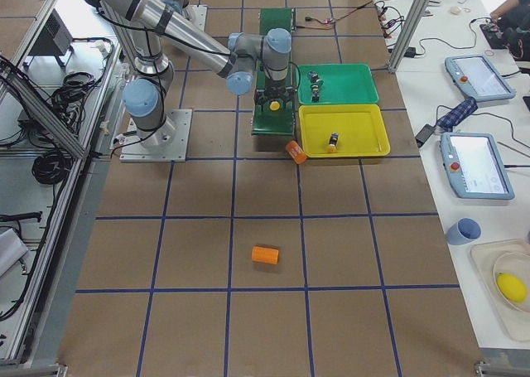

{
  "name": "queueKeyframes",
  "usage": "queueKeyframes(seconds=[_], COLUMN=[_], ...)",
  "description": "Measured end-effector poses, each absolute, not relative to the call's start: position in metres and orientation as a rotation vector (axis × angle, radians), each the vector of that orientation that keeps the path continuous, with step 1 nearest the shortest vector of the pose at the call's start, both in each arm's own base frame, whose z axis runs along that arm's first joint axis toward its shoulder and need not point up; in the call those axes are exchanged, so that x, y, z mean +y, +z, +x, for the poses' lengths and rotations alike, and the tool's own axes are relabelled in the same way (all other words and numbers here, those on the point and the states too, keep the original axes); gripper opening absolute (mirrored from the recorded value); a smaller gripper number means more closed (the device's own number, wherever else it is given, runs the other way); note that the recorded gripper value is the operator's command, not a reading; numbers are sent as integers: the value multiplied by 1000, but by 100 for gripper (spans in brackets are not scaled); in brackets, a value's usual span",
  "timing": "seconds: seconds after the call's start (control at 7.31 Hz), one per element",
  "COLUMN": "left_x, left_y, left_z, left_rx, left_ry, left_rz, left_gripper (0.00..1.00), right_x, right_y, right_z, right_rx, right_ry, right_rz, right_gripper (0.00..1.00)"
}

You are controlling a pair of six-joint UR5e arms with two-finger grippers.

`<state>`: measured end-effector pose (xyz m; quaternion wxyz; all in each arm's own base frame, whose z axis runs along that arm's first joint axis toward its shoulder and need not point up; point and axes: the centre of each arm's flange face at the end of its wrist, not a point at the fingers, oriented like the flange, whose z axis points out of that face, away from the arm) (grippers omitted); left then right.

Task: Sort buttons by color to trays
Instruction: 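Grasp the last yellow button on the belt with the right gripper, then lower the yellow button into the yellow tray and open the right gripper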

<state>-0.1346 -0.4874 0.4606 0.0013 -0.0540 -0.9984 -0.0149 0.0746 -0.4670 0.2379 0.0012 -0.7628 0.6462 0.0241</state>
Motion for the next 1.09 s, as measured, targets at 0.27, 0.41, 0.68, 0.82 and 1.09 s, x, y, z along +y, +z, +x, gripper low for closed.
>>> queueKeyframes(seconds=[0.27, 0.41, 0.68, 0.82, 1.09], left_x=[-488, -487, -487, -487, -487], left_y=[461, 461, 462, 462, 462], left_z=[-134, -134, -134, -134, -134], left_rx=[-3134, -3134, -3134, -3134, -3134], left_ry=[-46, -46, -42, -41, -42], left_rz=[-168, -169, -169, -168, -168], left_gripper=[100, 100, 100, 100, 100], right_x=[-466, -466, -475, -494, -563], right_y=[241, 242, 253, 267, 286], right_z=[73, 73, 71, 69, 57], right_rx=[2032, 2036, 2051, 2066, 2097], right_ry=[101, 107, 91, 66, 28], right_rz=[-2406, -2411, -2428, -2443, -2456], right_gripper=[7, 7, 8, 12, 21])
